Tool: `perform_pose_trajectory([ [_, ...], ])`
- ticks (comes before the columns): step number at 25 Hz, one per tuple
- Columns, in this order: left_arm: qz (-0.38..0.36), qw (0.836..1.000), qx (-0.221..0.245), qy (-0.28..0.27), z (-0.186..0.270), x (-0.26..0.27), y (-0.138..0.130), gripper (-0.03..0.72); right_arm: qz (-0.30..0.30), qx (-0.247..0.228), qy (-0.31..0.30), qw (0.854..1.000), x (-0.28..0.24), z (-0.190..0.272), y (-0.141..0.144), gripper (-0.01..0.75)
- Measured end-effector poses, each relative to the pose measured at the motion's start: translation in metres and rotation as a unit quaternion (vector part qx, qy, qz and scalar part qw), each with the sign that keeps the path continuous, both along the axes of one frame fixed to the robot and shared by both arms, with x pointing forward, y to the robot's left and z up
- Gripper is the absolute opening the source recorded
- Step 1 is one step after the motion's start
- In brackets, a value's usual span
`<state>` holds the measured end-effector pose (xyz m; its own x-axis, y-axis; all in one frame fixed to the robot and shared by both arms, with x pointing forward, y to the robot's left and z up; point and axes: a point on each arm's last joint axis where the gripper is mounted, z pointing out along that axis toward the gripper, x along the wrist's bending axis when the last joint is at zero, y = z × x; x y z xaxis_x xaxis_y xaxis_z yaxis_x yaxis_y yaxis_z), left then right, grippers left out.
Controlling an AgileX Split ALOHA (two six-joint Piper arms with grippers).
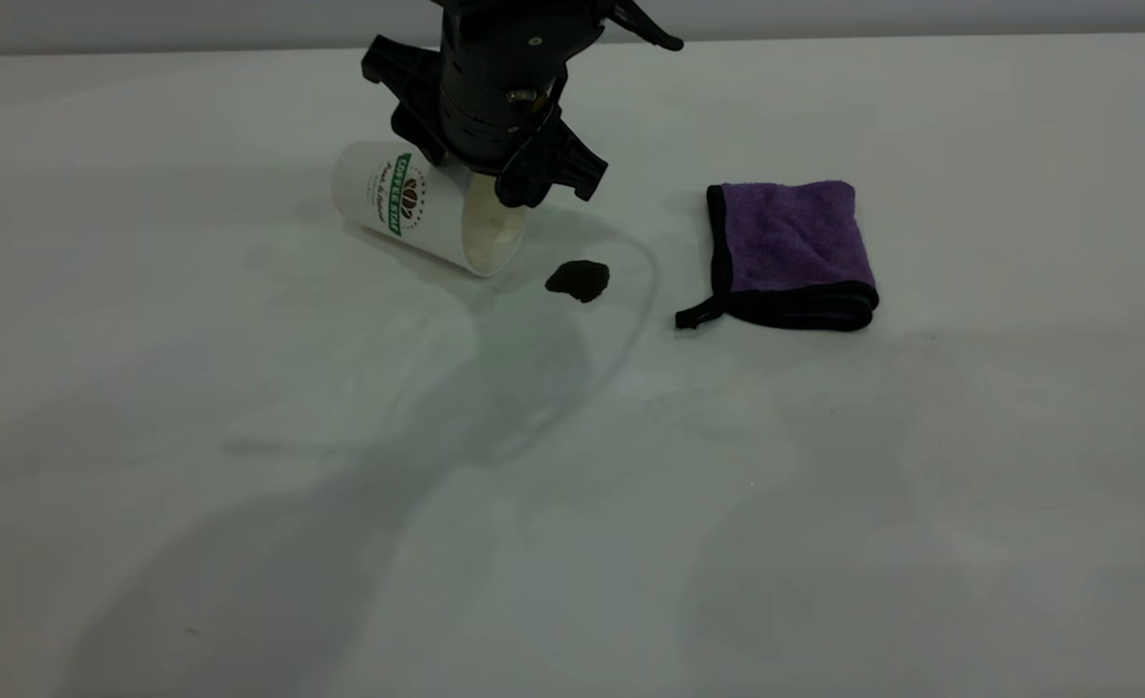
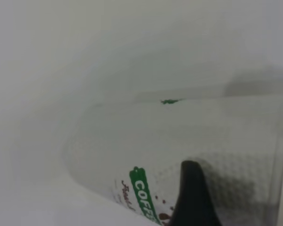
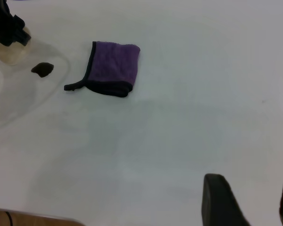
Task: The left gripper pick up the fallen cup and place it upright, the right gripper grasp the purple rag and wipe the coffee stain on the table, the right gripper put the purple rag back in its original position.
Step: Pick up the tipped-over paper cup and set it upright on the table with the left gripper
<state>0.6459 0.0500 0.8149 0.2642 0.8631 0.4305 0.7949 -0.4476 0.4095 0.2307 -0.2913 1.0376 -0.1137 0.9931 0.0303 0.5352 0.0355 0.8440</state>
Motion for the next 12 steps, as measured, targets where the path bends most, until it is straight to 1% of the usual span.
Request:
perform_pose_trajectory([
  [3,0.005,1.0,0.019,-0.001,-0.0038,0.0,0.0032,0.561,0.0,0.0,0.0,1.0,0.0,0.0,0.0,0.346],
  [5,0.008,1.0,0.026,-0.002,-0.0047,-0.0001,0.0044,0.523,0.0,0.0,0.0,1.0,0.0,0.0,0.0,0.346],
  [6,0.008,1.0,0.028,-0.002,-0.005,-0.0001,0.0048,0.492,0.0,0.0,0.0,1.0,0.0,0.0,0.0,0.346],
  [9,0.018,0.999,0.038,-0.001,-0.0054,-0.0008,0.0073,0.36,0.0,0.0,0.0,1.0,0.0,0.0,0.0,0.346],
  [11,0.025,0.999,0.048,-0.001,-0.0047,-0.0012,0.0093,0.245,0.0,0.0,0.0,1.0,0.0,0.0,0.0,0.346],
  [12,0.028,0.998,0.057,-0.001,-0.0042,-0.0014,0.0108,0.201,0.0,0.0,0.0,1.0,0.0,0.0,0.0,0.346],
])
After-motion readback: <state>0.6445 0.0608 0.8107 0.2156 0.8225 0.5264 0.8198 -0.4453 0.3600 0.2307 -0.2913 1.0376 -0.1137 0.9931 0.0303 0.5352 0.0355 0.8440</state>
